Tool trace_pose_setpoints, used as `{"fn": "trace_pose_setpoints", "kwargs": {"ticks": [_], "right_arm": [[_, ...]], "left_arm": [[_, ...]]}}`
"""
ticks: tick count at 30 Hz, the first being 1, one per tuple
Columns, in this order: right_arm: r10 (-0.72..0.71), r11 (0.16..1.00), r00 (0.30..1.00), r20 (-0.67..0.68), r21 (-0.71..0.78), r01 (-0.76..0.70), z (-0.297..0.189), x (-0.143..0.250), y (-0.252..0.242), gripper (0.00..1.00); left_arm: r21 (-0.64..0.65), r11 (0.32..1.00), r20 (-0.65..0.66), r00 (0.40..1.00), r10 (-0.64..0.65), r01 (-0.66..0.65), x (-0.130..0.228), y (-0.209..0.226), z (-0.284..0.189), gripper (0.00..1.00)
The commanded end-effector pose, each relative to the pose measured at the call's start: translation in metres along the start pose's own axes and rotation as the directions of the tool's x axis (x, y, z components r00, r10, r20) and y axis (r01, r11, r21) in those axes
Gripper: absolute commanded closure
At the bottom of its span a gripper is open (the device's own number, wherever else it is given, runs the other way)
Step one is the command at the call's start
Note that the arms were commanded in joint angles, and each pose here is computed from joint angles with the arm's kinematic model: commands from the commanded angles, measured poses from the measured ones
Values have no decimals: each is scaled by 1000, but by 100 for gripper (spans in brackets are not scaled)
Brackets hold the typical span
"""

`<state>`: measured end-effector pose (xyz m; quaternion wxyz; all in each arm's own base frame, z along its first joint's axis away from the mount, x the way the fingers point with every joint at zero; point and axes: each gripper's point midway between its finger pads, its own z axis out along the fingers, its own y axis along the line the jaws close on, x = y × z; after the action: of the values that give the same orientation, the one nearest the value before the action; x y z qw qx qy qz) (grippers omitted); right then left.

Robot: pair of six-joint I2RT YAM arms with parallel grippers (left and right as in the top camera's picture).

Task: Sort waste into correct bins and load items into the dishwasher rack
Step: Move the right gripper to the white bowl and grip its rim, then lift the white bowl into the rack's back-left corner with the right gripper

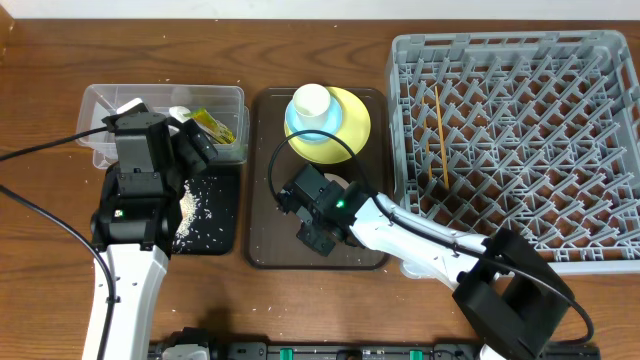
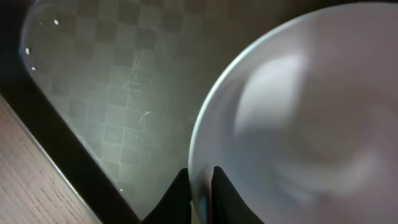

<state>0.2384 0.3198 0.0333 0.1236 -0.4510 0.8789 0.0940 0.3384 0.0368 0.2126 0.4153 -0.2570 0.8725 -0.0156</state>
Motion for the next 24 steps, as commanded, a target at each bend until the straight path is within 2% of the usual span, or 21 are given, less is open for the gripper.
{"fn": "trace_pose_setpoints", "kwargs": {"ticks": [1, 3, 5, 6, 15, 24], "right_arm": [[-12, 1000, 1000, 15, 19, 12, -3, -5, 0, 89], [-13, 1000, 1000, 16, 16, 13, -5, -5, 1, 90], [-12, 1000, 1000, 17, 16, 12, -5, -6, 1, 98], [-12, 1000, 1000, 15, 16, 12, -5, -5, 1, 99], [41, 999, 999, 22, -3, -41, -20, -18, 3, 99], [106, 987, 992, 74, -130, -96, -76, -59, -1, 99]], "left_arm": [[-5, 1000, 15, 1000, 9, -9, -6, 0, -2, 6], [-5, 1000, 15, 1000, 9, -9, -6, 0, -2, 6], [-5, 1000, 15, 1000, 9, -9, -6, 0, -2, 6], [-5, 1000, 15, 1000, 9, -9, -6, 0, -2, 5], [-5, 1000, 15, 1000, 9, -9, -6, 0, -2, 6], [-5, 1000, 15, 1000, 9, -9, -6, 0, -2, 6]]}}
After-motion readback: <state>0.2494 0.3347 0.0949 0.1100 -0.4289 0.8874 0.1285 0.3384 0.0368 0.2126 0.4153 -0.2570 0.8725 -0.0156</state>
